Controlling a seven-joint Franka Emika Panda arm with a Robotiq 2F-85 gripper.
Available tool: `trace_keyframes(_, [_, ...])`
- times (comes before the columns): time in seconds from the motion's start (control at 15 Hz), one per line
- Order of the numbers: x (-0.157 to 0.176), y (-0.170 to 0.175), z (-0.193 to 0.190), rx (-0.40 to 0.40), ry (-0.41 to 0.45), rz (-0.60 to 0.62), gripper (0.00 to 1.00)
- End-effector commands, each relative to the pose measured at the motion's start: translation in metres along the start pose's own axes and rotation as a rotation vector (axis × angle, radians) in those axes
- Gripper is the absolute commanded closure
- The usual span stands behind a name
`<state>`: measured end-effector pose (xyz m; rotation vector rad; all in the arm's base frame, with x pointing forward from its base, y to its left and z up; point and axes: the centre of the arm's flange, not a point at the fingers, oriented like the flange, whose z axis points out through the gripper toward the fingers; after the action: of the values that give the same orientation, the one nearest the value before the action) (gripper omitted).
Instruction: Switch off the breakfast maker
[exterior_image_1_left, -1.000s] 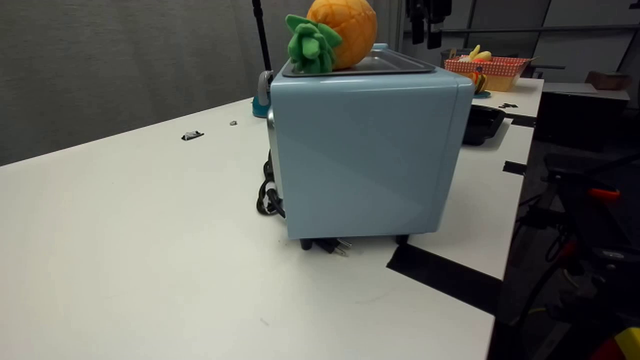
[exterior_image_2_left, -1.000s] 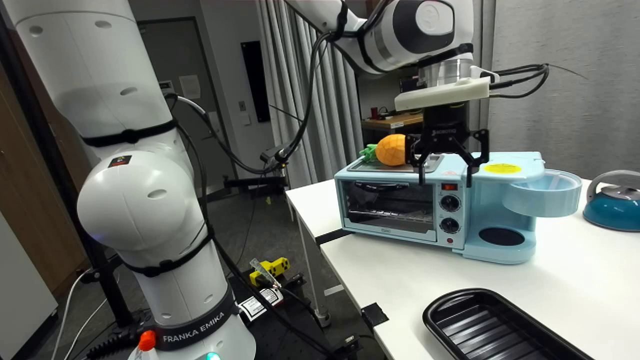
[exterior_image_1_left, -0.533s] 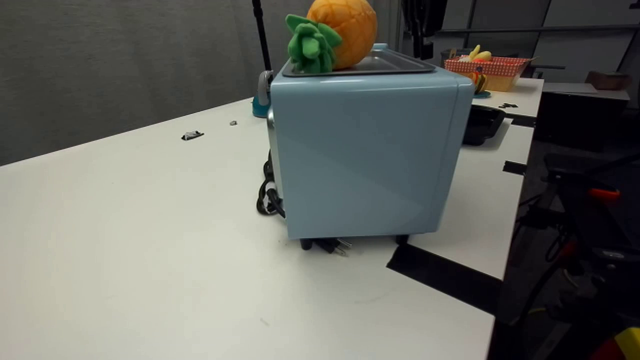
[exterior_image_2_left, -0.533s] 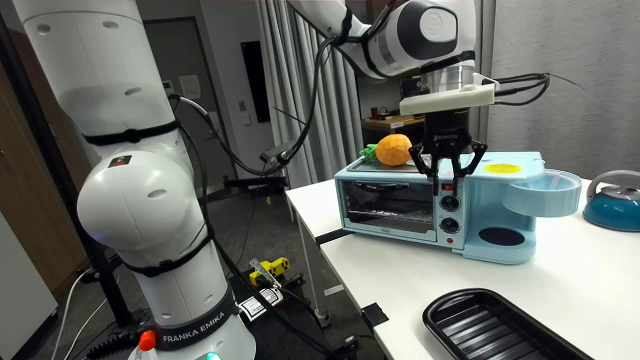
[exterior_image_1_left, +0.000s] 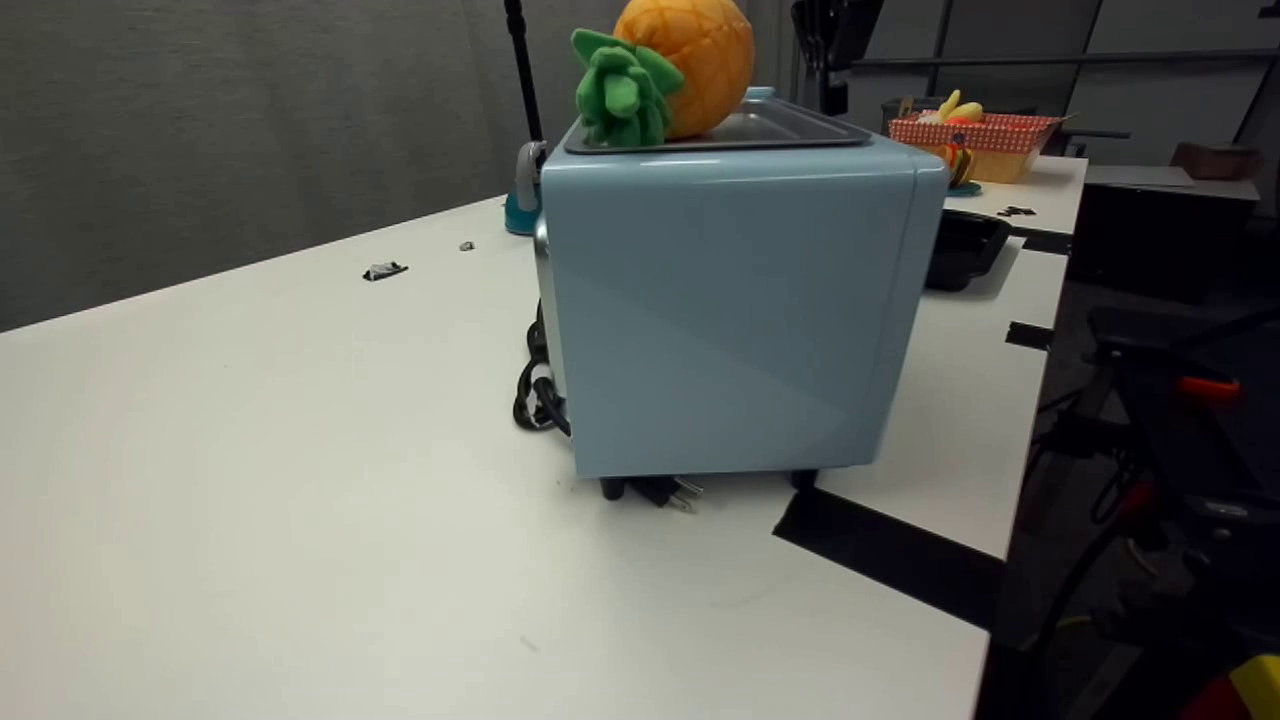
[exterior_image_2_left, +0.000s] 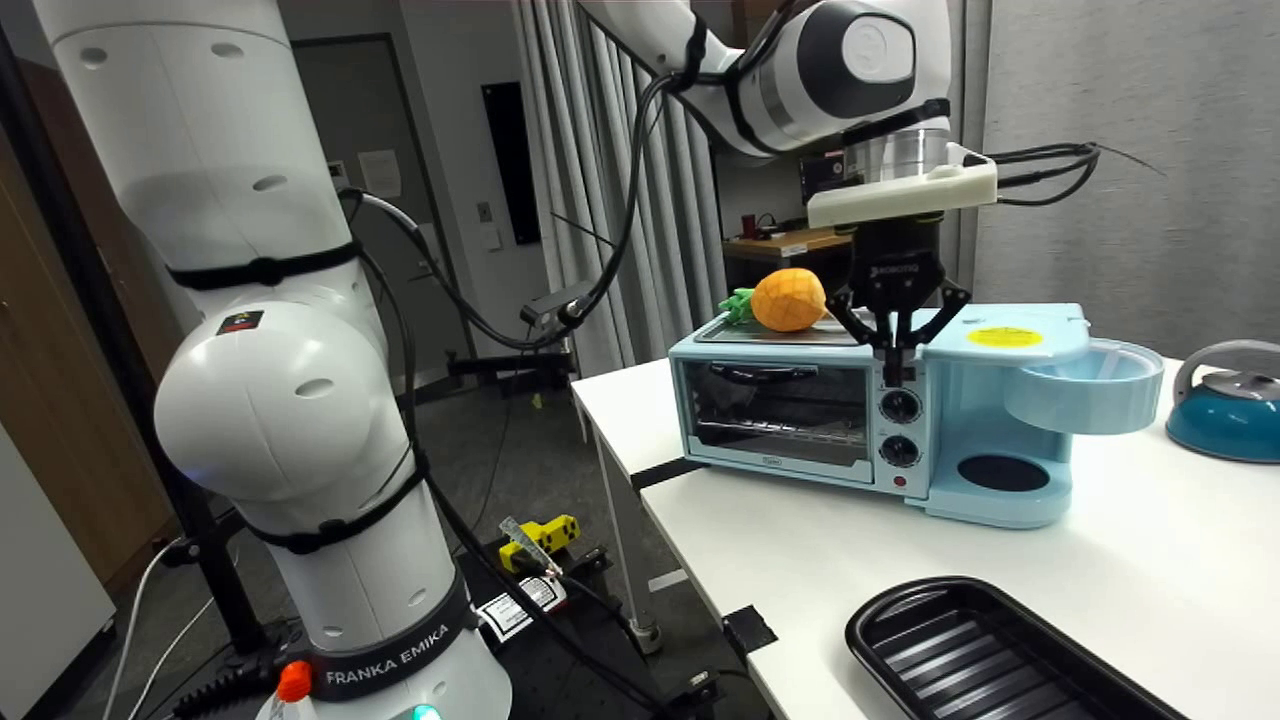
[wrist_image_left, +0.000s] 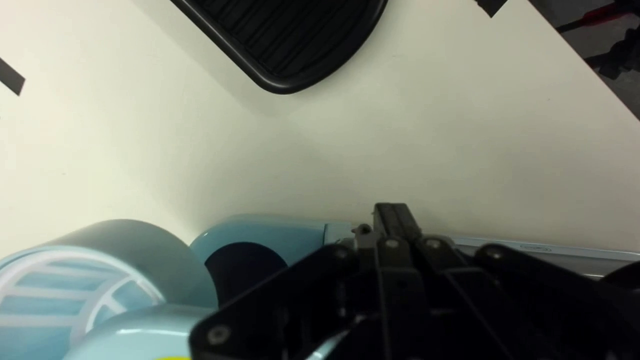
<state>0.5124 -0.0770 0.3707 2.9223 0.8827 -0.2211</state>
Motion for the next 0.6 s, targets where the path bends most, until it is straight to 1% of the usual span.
trace_keyframes(0.0, [0.014, 0.005, 0.000, -0.022, 0.025, -0.036, 1.00])
trace_keyframes(0.27, [0.024, 0.007, 0.005, -0.040, 0.049, -0.040, 1.00])
trace_keyframes(0.53, [0.031, 0.005, 0.013, -0.035, 0.051, -0.049, 1.00])
